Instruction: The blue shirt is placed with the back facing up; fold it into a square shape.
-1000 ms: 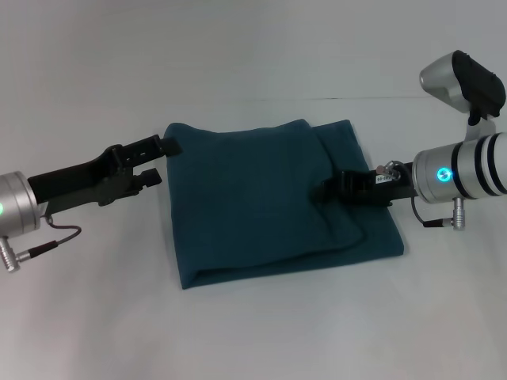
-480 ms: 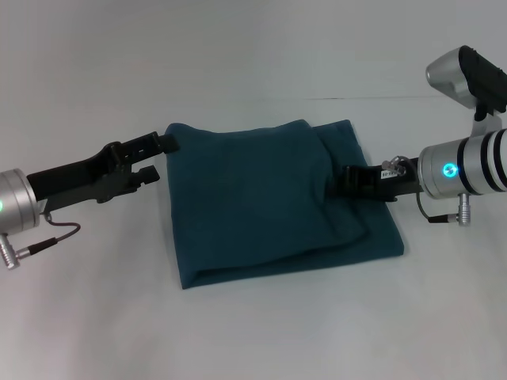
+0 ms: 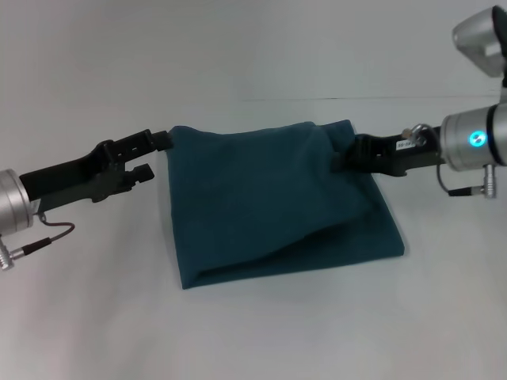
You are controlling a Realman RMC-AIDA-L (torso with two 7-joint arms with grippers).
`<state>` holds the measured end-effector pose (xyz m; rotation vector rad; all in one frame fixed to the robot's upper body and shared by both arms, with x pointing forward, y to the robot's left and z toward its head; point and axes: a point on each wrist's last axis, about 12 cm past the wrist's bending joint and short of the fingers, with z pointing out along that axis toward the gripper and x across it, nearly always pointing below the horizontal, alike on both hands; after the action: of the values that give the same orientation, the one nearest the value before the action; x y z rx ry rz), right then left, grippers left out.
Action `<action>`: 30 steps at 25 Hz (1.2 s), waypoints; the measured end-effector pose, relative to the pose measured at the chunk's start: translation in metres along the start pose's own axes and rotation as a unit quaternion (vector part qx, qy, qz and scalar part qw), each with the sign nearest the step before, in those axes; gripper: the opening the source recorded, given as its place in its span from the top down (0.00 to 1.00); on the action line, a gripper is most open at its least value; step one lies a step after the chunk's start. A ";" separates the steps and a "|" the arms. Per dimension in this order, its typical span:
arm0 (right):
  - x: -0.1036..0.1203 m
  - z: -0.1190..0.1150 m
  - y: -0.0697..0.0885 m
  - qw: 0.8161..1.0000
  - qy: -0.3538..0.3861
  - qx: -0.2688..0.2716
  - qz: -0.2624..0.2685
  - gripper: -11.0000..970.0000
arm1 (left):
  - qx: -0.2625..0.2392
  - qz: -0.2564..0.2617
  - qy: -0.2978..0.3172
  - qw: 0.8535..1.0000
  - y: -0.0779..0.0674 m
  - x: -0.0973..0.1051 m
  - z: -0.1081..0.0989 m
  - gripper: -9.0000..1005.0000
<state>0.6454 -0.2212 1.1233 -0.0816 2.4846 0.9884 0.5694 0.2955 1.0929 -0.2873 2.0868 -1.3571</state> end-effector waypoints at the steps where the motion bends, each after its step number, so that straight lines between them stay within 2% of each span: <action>1: -0.001 -0.002 0.001 1.000 -0.001 -0.002 -0.001 0.97 | 0.000 0.000 0.000 1.000 0.000 0.000 0.000 0.10; 6: -0.001 -0.018 0.001 1.000 -0.001 -0.011 0.001 0.97 | 0.001 -0.001 0.001 1.000 0.000 0.001 -0.001 0.10; 14: 0.000 -0.027 -0.002 1.000 0.000 -0.008 0.003 0.97 | 0.003 -0.003 0.003 1.000 0.000 0.001 -0.001 0.10; 22: 0.007 -0.025 -0.015 1.000 0.009 0.017 0.013 0.96 | 0.004 -0.006 0.004 1.000 0.000 0.002 0.000 0.10; 23: 0.010 -0.022 -0.021 0.999 0.012 0.031 0.019 0.96 | 0.004 -0.006 0.004 1.000 0.000 0.002 0.000 0.10; 30: 0.016 -0.013 -0.029 0.998 0.021 0.051 0.024 0.96 | 0.001 -0.008 0.001 1.000 0.001 0.003 0.000 0.10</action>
<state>0.6322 -0.2496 1.1065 -0.0113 2.5822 0.8863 0.5671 0.2948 1.0910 -0.3024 2.0888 -1.3707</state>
